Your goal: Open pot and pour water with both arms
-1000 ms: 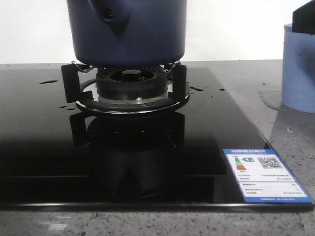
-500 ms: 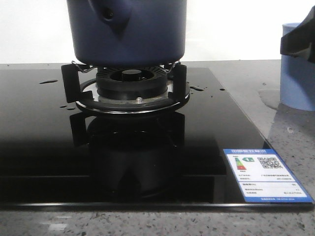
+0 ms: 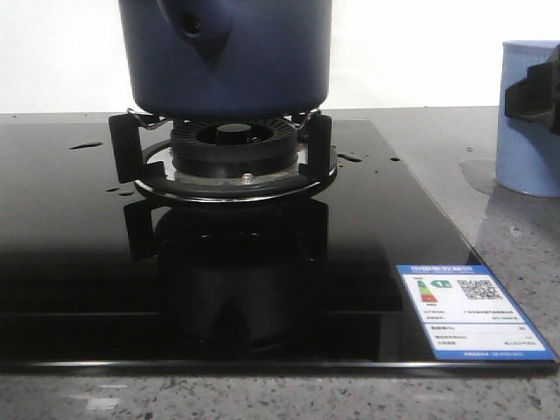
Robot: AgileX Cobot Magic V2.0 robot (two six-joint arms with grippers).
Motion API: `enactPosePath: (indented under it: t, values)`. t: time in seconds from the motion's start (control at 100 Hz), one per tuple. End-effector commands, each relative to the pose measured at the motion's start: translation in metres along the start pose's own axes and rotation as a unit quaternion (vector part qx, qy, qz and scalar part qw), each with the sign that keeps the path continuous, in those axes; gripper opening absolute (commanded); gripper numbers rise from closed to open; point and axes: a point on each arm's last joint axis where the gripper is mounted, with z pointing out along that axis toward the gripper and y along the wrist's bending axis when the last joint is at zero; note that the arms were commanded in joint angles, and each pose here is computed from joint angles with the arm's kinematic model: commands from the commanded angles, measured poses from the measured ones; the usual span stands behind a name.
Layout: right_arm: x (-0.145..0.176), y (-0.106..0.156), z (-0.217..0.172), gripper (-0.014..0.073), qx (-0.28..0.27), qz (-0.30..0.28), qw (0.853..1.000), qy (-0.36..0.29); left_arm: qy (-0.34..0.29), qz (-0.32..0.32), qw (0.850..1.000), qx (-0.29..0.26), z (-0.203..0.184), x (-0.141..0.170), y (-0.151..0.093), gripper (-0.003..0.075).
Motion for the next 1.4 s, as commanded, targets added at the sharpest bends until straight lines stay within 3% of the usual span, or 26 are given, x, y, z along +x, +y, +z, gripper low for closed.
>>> enactPosePath:
  t: [0.0,0.23,0.49,0.63,0.9,1.26,1.39]
  values:
    - [-0.020,-0.001,-0.001,0.0246,0.007,-0.004,0.998,-0.063,-0.060,-0.005,0.998,-0.004,-0.007,-0.027,-0.007,0.0261]
    - [-0.069,0.009,-0.019,0.0244,-0.045,-0.050,0.989,-0.132,-0.062,-0.007,0.998,-0.005,-0.007,-0.028,-0.006,0.0261]
    - [-0.151,0.039,-0.023,0.0244,-0.119,-0.157,0.973,-0.123,-0.064,-0.010,0.998,-0.009,-0.007,-0.028,-0.006,0.0261]
    - [-0.180,0.059,-0.018,0.0244,-0.147,-0.206,0.959,-0.129,-0.063,-0.043,0.997,-0.029,-0.007,-0.028,-0.001,0.0261]
    - [-0.203,0.090,0.007,0.0244,-0.162,-0.318,0.928,-0.103,-0.064,-0.050,0.996,-0.028,-0.007,-0.028,-0.002,0.0261]
    - [-0.216,0.105,0.029,0.0244,-0.147,-0.389,0.901,-0.122,-0.064,-0.050,0.996,-0.028,-0.007,-0.028,-0.002,0.0261]
    - [-0.213,0.115,0.032,0.0244,-0.148,-0.436,0.878,-0.131,-0.064,-0.050,0.996,-0.028,-0.007,-0.028,-0.002,0.0261]
